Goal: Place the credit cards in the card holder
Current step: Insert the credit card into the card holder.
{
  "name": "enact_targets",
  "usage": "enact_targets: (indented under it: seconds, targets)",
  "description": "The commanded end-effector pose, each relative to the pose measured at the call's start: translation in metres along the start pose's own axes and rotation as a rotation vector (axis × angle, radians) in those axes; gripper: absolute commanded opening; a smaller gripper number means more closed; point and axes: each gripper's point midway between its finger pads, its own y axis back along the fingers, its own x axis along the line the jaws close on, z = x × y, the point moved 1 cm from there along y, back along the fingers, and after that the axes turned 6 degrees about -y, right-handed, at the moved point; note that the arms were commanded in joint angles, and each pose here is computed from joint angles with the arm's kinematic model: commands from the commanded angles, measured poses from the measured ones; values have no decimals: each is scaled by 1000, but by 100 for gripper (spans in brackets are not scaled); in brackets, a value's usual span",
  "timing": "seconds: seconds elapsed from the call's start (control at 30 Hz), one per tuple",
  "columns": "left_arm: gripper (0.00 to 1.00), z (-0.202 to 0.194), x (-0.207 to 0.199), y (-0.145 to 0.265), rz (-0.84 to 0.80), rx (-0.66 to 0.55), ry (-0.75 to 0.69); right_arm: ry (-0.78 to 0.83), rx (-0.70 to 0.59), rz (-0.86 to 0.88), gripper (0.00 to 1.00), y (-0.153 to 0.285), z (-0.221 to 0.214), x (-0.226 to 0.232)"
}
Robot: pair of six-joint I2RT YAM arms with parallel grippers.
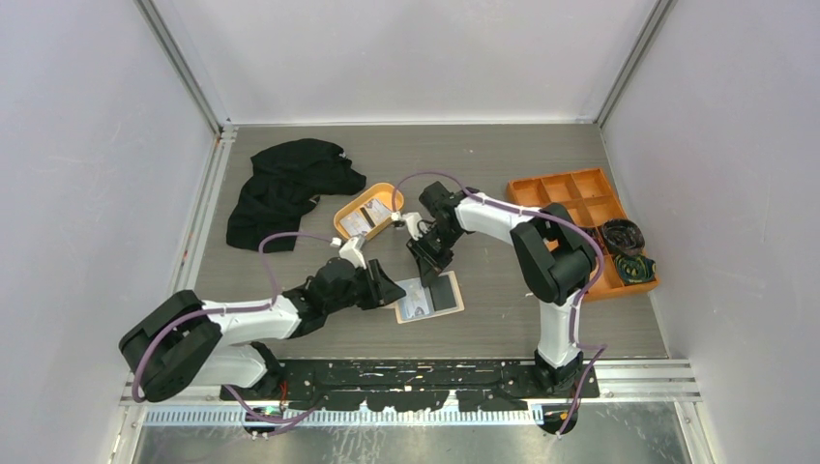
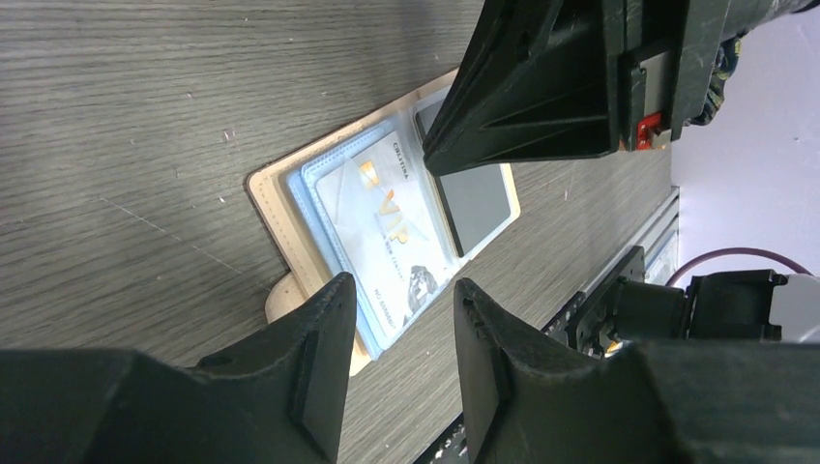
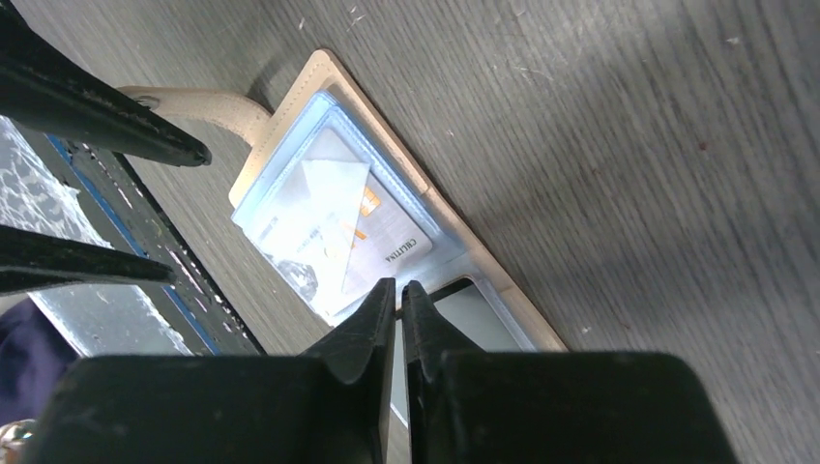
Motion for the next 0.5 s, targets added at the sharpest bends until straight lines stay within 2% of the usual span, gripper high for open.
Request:
enact_targets:
  seconds: [0.0, 0.13, 0.2, 0.47]
  targets:
    - [43, 23, -21, 11, -82, -92, -20, 112, -68, 11, 14, 36, 16, 14]
    - [45, 35, -30, 29, -101, -138, -46, 222, -146, 4, 19, 71, 19, 29]
    - [49, 42, -38, 38, -124, -168, -53, 270, -195, 2, 21, 87, 21, 40]
    - [89, 45, -40, 68, -207, -264, 13, 375, -449, -40, 31, 152, 28, 70]
